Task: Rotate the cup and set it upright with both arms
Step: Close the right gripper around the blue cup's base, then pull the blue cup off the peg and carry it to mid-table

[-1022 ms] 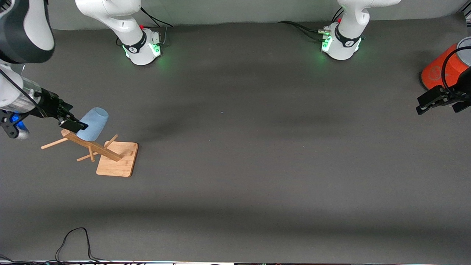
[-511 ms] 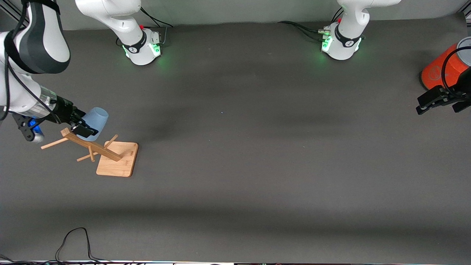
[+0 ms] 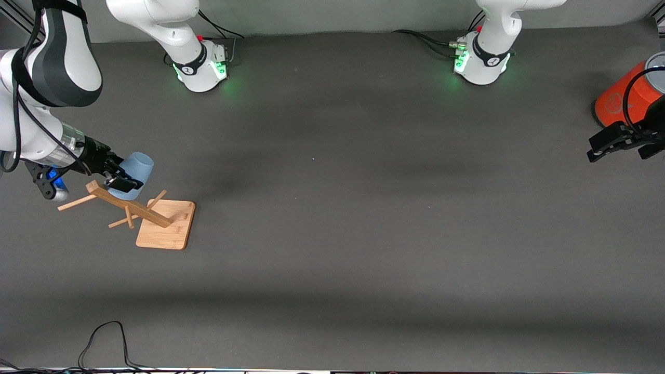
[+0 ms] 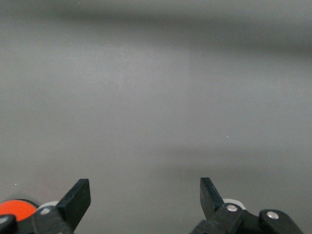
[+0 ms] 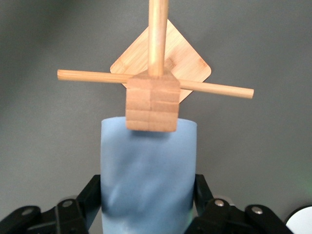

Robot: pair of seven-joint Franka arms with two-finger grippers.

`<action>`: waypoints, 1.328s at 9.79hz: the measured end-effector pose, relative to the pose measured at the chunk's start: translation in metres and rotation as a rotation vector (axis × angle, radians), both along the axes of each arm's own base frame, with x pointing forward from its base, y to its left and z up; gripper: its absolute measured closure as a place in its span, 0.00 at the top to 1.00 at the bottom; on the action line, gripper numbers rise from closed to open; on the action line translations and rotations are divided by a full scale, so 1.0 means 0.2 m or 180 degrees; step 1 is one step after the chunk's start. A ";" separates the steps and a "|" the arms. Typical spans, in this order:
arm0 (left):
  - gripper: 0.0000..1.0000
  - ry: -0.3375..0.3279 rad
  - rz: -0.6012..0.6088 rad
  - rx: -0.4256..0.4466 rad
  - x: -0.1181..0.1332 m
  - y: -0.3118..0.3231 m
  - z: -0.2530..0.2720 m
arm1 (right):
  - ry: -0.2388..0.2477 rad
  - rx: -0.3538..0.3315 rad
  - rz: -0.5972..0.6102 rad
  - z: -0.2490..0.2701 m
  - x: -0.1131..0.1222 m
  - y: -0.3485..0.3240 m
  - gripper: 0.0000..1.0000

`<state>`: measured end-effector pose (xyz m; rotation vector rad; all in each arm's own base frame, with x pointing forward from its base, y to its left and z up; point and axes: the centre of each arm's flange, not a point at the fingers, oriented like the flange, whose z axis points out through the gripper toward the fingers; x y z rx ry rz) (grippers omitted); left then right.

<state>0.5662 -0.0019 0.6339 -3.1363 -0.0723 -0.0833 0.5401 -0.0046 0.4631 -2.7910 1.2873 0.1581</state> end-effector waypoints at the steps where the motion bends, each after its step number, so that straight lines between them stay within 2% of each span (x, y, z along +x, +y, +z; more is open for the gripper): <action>1: 1.00 0.0003 0.0000 0.0000 0.00 0.00 0.00 | 0.0000 0.0000 0.0001 0.00 0.00 0.00 0.79; 4: 1.00 0.0005 0.0000 0.0000 0.00 0.00 0.00 | -0.0040 0.0004 0.0021 0.03 0.00 0.01 0.79; 7: 1.00 0.0006 0.0007 0.0000 0.00 0.01 -0.01 | -0.0113 0.0034 0.0228 0.20 -0.03 0.17 0.79; 10: 1.00 0.0008 0.0015 0.0000 0.00 0.01 -0.01 | -0.0194 0.0061 0.0376 0.35 -0.14 0.48 0.79; 13: 1.00 0.0008 0.0013 0.0000 0.00 0.01 -0.01 | -0.0211 0.0071 0.0273 0.42 -0.26 0.88 0.79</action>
